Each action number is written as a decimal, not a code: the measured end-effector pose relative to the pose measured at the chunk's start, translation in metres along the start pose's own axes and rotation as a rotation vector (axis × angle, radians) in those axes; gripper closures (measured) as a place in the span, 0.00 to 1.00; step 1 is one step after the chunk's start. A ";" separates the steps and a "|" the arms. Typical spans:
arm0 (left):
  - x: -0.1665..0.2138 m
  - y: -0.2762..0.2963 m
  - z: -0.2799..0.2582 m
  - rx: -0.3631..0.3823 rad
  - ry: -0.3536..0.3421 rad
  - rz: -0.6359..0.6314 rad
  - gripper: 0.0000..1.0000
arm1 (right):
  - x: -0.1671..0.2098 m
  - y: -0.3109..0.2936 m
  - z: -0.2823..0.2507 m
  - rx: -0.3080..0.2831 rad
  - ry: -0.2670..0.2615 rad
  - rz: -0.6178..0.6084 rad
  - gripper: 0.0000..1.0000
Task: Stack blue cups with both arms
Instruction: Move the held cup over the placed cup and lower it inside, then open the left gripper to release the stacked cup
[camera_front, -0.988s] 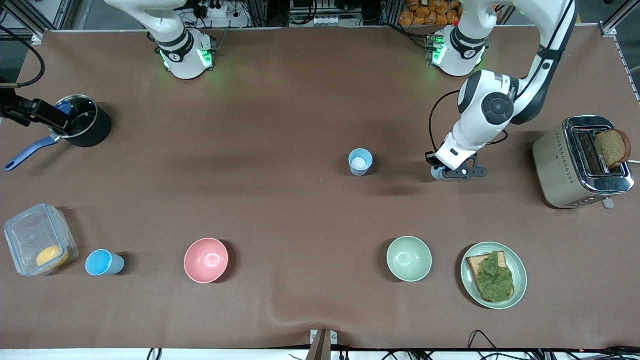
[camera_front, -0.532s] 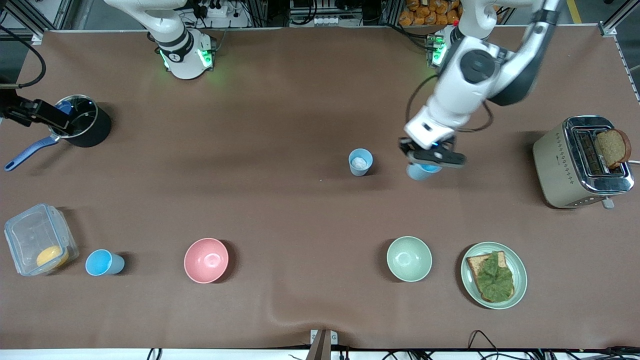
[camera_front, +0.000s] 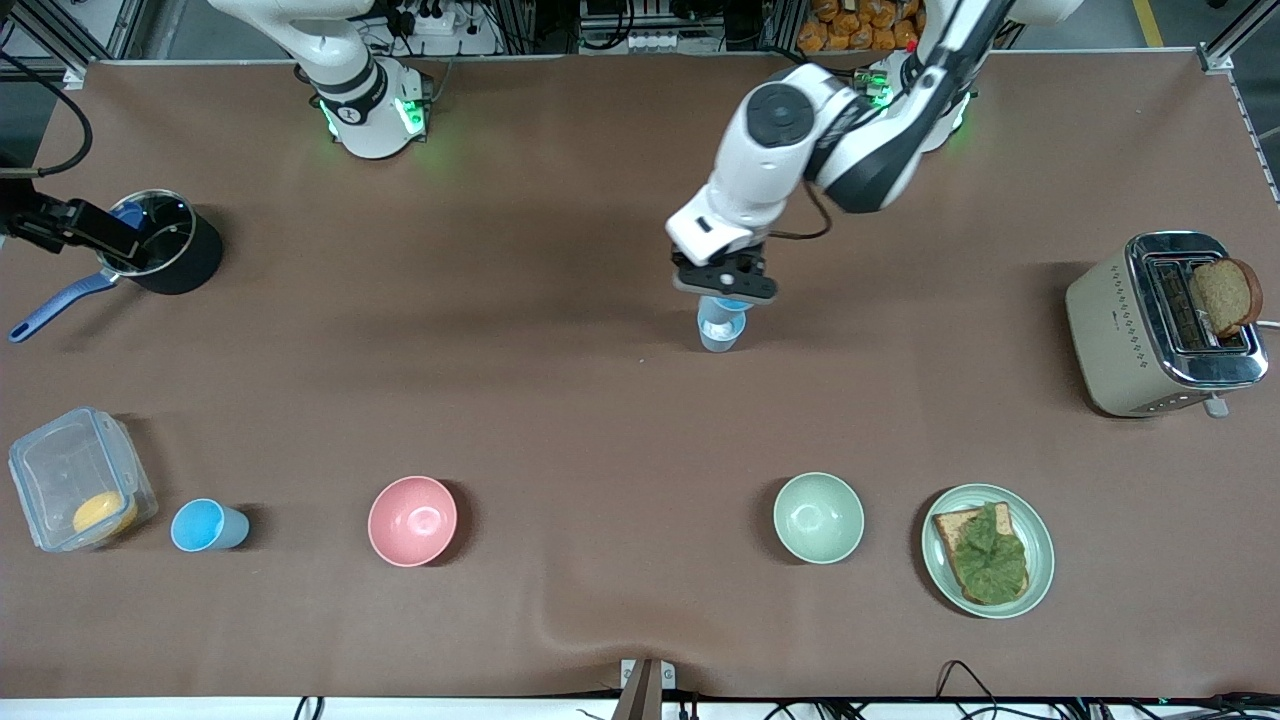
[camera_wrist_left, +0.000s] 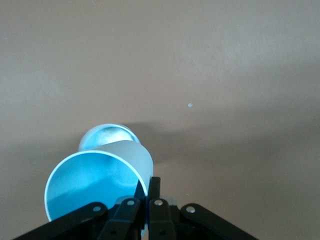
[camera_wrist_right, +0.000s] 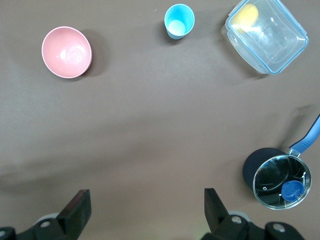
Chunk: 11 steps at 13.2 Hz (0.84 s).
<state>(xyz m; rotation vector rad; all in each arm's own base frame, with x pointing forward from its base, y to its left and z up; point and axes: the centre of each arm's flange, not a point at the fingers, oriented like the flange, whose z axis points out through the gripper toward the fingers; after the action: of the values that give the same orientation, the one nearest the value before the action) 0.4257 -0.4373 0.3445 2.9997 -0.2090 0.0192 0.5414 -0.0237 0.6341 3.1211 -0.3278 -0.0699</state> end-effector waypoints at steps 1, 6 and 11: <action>-0.001 0.006 0.009 0.001 -0.013 -0.005 0.97 | 0.000 0.000 0.000 0.000 0.000 0.000 0.00; 0.026 -0.020 0.010 0.012 0.003 -0.056 0.97 | 0.000 0.000 0.000 0.000 -0.002 0.000 0.00; 0.032 -0.029 0.010 0.020 0.004 -0.067 0.97 | 0.000 0.000 0.000 -0.001 -0.003 0.001 0.00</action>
<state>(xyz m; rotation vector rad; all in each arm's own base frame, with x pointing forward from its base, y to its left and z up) 0.4612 -0.4143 0.3314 3.0244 -0.1086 0.0208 0.5410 -0.0241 0.6336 3.1208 -0.3286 -0.0753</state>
